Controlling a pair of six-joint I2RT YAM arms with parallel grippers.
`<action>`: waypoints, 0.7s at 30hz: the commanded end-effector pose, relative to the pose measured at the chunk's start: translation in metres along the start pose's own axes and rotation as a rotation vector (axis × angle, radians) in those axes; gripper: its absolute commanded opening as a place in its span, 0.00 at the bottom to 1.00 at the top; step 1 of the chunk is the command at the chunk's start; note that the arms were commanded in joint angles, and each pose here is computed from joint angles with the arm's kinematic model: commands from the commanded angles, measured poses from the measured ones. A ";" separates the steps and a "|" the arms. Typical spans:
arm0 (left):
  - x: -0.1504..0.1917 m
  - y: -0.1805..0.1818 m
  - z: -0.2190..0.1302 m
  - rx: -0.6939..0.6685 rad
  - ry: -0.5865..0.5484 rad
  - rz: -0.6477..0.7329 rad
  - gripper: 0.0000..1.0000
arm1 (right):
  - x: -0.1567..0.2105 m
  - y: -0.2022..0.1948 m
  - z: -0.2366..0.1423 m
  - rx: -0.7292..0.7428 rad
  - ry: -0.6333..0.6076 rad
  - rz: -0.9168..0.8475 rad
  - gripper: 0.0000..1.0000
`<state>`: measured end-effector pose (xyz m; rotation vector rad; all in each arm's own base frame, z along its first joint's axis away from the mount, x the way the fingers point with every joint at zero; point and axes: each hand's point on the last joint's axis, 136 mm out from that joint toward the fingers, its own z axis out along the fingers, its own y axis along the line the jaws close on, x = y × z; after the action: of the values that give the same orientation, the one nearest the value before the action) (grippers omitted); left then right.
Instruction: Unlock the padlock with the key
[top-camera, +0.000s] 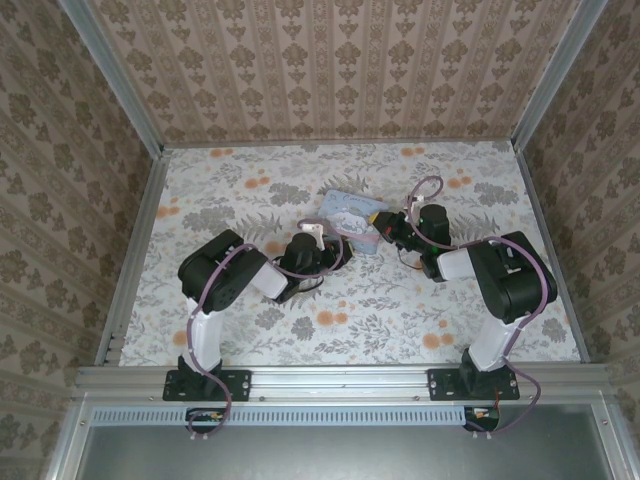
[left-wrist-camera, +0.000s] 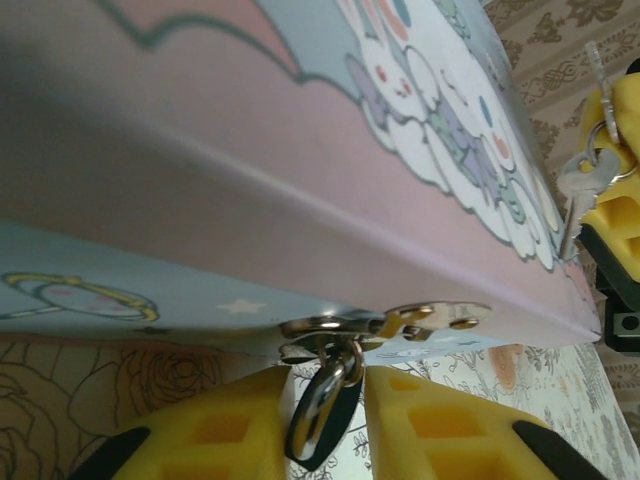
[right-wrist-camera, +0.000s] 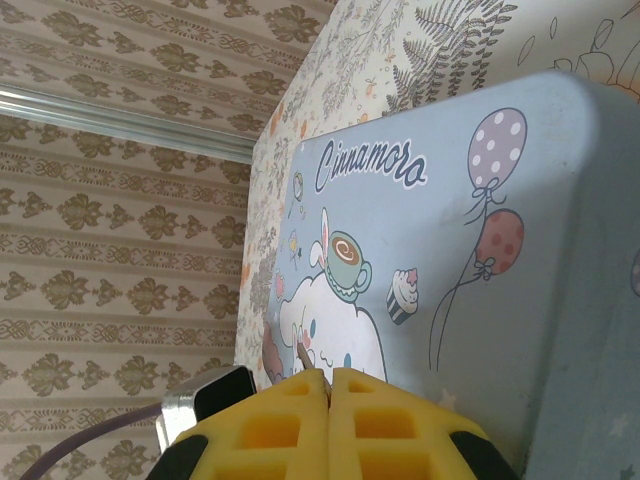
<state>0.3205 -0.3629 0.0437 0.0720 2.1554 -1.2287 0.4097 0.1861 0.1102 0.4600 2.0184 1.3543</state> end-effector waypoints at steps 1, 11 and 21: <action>0.015 0.013 0.002 -0.049 0.055 -0.004 0.22 | -0.001 0.001 0.004 -0.006 0.011 0.006 0.00; 0.010 0.009 -0.003 -0.021 0.057 -0.061 0.05 | -0.003 0.022 -0.004 -0.044 0.011 -0.015 0.00; -0.002 -0.008 -0.013 0.070 0.072 -0.202 0.00 | 0.024 0.050 -0.043 -0.055 0.046 -0.059 0.00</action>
<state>0.3180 -0.3583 0.0469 -0.0270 2.2052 -1.3528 0.3808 0.1873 0.1721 0.3633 1.9398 1.3944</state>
